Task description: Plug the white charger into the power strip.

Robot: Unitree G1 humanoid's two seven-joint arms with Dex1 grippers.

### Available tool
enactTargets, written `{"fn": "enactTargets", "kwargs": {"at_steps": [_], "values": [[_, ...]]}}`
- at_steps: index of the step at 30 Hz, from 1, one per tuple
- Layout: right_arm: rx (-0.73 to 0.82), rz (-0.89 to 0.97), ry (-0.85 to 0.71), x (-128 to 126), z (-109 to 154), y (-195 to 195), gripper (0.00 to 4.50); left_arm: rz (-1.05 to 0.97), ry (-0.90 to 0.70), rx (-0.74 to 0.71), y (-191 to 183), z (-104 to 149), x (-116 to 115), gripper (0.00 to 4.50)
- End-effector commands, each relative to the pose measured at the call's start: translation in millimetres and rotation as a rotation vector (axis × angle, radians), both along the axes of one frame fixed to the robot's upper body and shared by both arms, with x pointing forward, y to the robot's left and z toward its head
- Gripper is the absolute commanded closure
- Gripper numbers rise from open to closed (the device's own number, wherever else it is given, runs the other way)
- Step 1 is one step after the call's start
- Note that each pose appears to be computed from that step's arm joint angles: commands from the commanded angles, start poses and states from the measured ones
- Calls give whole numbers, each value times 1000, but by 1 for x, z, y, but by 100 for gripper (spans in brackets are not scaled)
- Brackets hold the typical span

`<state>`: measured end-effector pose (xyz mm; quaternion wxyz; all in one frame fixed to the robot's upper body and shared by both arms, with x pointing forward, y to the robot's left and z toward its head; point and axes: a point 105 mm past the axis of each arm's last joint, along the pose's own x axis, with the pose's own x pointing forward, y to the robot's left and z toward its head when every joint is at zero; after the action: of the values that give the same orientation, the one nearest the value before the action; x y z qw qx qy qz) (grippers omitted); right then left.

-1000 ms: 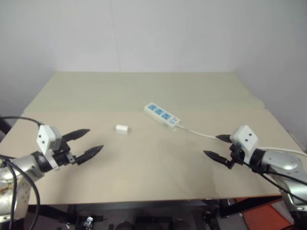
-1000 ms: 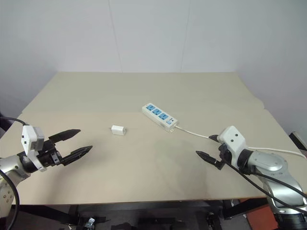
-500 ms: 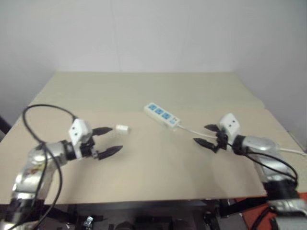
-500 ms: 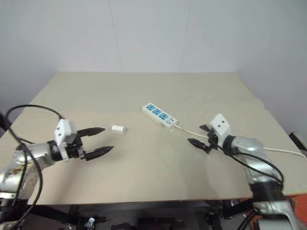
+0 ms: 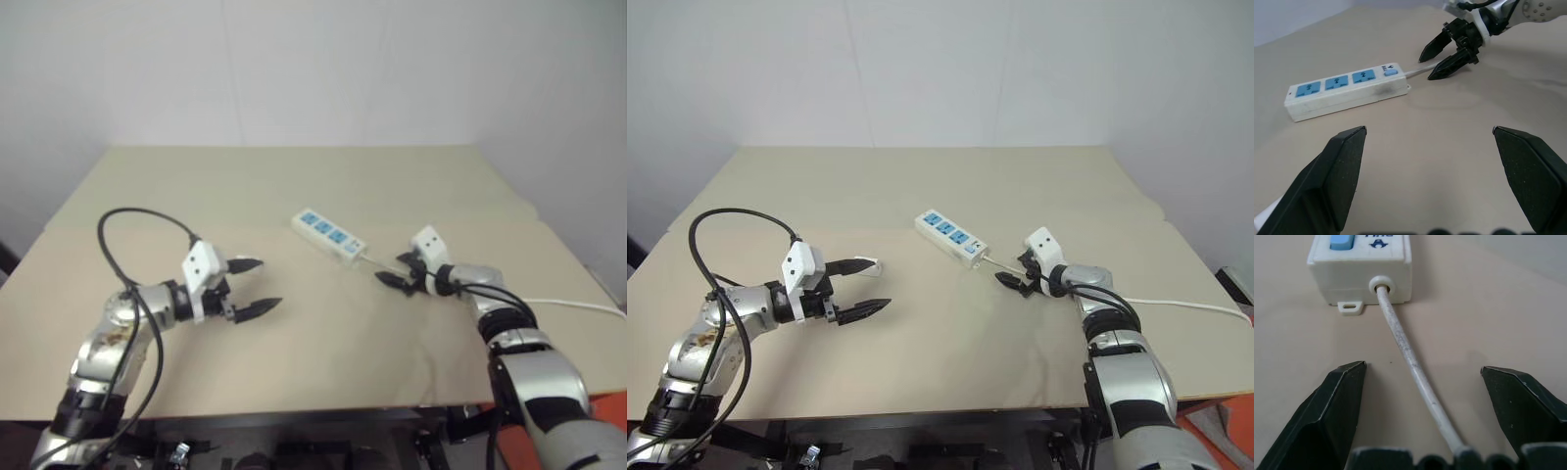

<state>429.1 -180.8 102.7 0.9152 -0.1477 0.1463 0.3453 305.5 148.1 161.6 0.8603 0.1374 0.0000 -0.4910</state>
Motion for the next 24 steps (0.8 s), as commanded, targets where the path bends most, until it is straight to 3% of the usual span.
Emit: {"fn": "enactTargets", "kwargs": {"at_steps": [1,10,17,24], "values": [[-24,37,11,-1,0,4,129,9,-46,6,2,10,-3,0],[-100,84,-33,-5,-9,10,449,21,-53,13,4,7,-4,0],[-73,217,-172,-20,6,12,449,16,-72,25,7,10,-3,0],[-135,394,-230,-77,10,-11,449,29,-75,36,13,10,-2,0]]}}
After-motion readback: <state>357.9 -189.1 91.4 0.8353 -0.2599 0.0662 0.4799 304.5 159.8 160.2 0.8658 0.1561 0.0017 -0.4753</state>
